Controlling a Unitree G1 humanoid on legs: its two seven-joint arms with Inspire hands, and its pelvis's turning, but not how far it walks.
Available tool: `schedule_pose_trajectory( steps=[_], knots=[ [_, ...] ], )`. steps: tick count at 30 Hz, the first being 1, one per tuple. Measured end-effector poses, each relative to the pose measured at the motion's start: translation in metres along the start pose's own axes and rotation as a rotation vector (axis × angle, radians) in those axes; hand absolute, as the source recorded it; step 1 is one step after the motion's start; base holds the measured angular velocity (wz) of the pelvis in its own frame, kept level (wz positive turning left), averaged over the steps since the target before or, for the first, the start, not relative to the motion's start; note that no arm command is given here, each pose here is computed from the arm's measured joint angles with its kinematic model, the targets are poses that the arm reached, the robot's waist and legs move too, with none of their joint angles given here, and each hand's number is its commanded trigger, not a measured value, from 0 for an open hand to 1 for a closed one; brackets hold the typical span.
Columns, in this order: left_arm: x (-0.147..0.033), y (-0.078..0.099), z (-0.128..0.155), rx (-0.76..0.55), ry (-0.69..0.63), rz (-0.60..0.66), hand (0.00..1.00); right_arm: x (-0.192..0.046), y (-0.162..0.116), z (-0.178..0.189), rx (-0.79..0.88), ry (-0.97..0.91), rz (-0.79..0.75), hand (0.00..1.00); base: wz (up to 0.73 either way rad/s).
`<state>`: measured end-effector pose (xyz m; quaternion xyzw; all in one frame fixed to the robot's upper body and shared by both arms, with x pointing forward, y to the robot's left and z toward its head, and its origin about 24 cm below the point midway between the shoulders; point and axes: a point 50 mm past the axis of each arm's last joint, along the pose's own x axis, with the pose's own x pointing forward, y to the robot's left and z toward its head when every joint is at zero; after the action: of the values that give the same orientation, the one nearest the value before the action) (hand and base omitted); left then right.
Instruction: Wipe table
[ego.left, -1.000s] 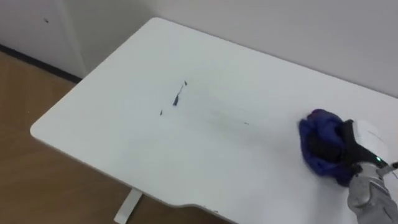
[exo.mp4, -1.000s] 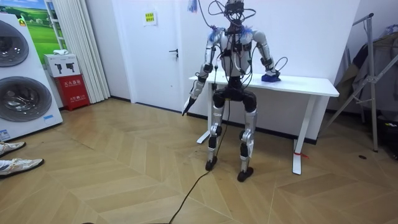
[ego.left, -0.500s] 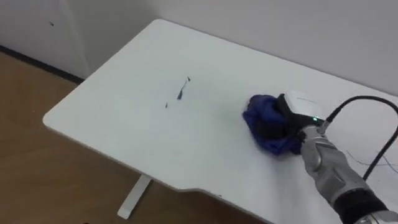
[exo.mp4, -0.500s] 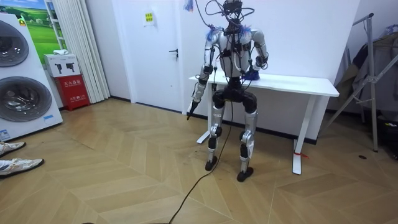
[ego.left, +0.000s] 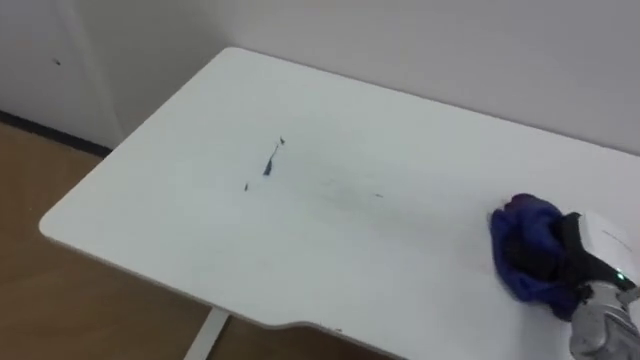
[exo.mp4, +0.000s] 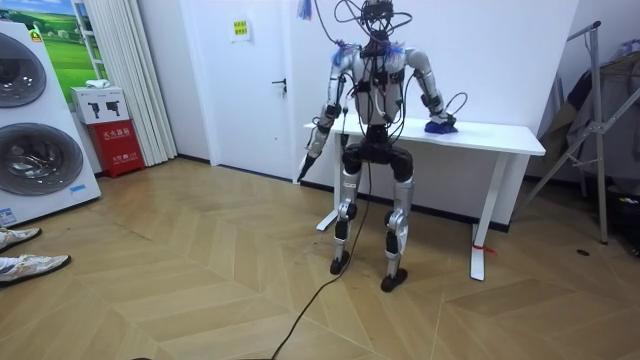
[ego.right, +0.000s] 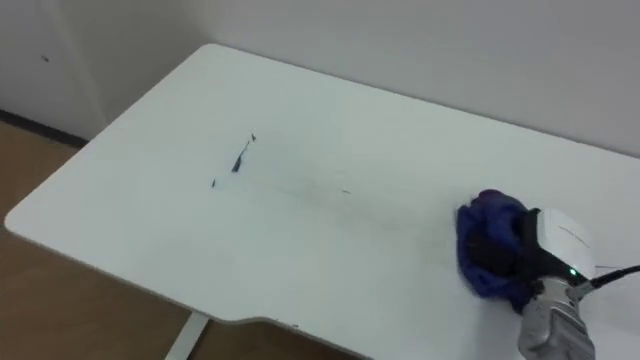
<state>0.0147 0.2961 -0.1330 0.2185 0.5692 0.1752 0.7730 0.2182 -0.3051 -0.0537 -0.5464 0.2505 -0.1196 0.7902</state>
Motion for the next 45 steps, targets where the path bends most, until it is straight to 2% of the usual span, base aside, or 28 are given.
schedule_pose_trajectory(
  steps=[3, 7, 10, 12, 13, 16, 19, 22, 25, 29, 31, 34, 36, 37, 39, 40, 42, 45],
  knots=[
    [0.001, -0.012, 0.01, 0.003, -0.021, -0.032, 0.0, 0.01, 0.0, 0.028, -0.065, -0.044, 0.039, 1.0, -0.5],
    [-0.001, -0.021, 0.012, 0.014, -0.015, -0.057, 0.0, 0.014, -0.002, 0.094, -0.111, -0.258, 0.062, 1.0, -0.17],
    [-0.003, -0.02, 0.002, 0.021, 0.009, -0.06, 0.0, 0.015, -0.006, 0.109, -0.103, -0.327, 0.062, 1.0, 0.17],
    [-0.007, -0.019, -0.01, 0.028, 0.04, -0.06, 0.0, 0.015, -0.003, 0.1, -0.11, -0.304, 0.073, 1.0, 0.35],
    [-0.009, -0.017, -0.019, 0.038, 0.063, -0.057, 0.0, 0.013, 0.003, 0.083, -0.134, -0.261, 0.09, 1.0, 0.37],
    [-0.016, -0.006, -0.045, 0.019, 0.138, -0.023, 0.0, 0.001, 0.011, 0.035, -0.014, -0.136, 0.062, 1.0, 0.45],
    [-0.018, 0.008, -0.056, -0.014, 0.176, 0.025, 0.0, -0.007, 0.005, -0.013, 0.055, 0.02, 0.016, 1.0, 0.34],
    [-0.017, 0.016, -0.055, -0.002, 0.168, 0.045, 0.0, -0.011, -0.001, -0.043, 0.096, 0.139, -0.01, 1.0, 0.01],
    [-0.012, 0.005, -0.04, 0.006, 0.115, 0.013, 0.0, -0.01, -0.002, -0.043, 0.118, 0.157, -0.017, 1.0, -0.11],
    [-0.008, -0.015, -0.015, 0.023, 0.047, -0.044, 0.0, 0.004, 0.0, -0.011, 0.083, 0.125, 0.014, 1.0, -0.31],
    [-0.007, -0.026, -0.004, 0.042, 0.015, -0.075, 0.0, 0.011, 0.003, 0.036, 0.035, -0.019, 0.06, 1.0, -0.69],
    [-0.003, -0.03, 0.012, 0.039, -0.026, -0.088, 0.0, 0.009, 0.012, 0.113, -0.007, -0.273, 0.118, 1.0, -0.22],
    [-0.003, -0.032, 0.016, 0.044, -0.037, -0.097, 0.0, 0.009, 0.009, 0.137, 0.004, -0.36, 0.145, 1.0, 0.17],
    [-0.005, -0.031, 0.009, 0.052, -0.015, -0.098, 0.0, 0.011, 0.005, 0.143, 0.011, -0.384, 0.137, 1.0, 0.39],
    [-0.009, -0.028, -0.01, 0.057, 0.043, -0.092, 0.0, 0.013, 0.004, 0.138, 0.029, -0.362, 0.133, 1.0, 0.47],
    [-0.013, -0.024, -0.025, 0.061, 0.082, -0.085, 0.0, 0.015, 0.006, 0.123, 0.043, -0.312, 0.137, 1.0, 0.51],
    [-0.018, -0.018, -0.043, 0.072, 0.131, -0.075, 0.0, 0.014, 0.015, 0.08, 0.059, -0.189, 0.147, 1.0, 0.45],
    [-0.026, -0.005, -0.069, 0.033, 0.219, -0.027, 0.0, 0.0, 0.015, 0.018, 0.172, -0.031, 0.057, 1.0, 0.32]
  ],
)
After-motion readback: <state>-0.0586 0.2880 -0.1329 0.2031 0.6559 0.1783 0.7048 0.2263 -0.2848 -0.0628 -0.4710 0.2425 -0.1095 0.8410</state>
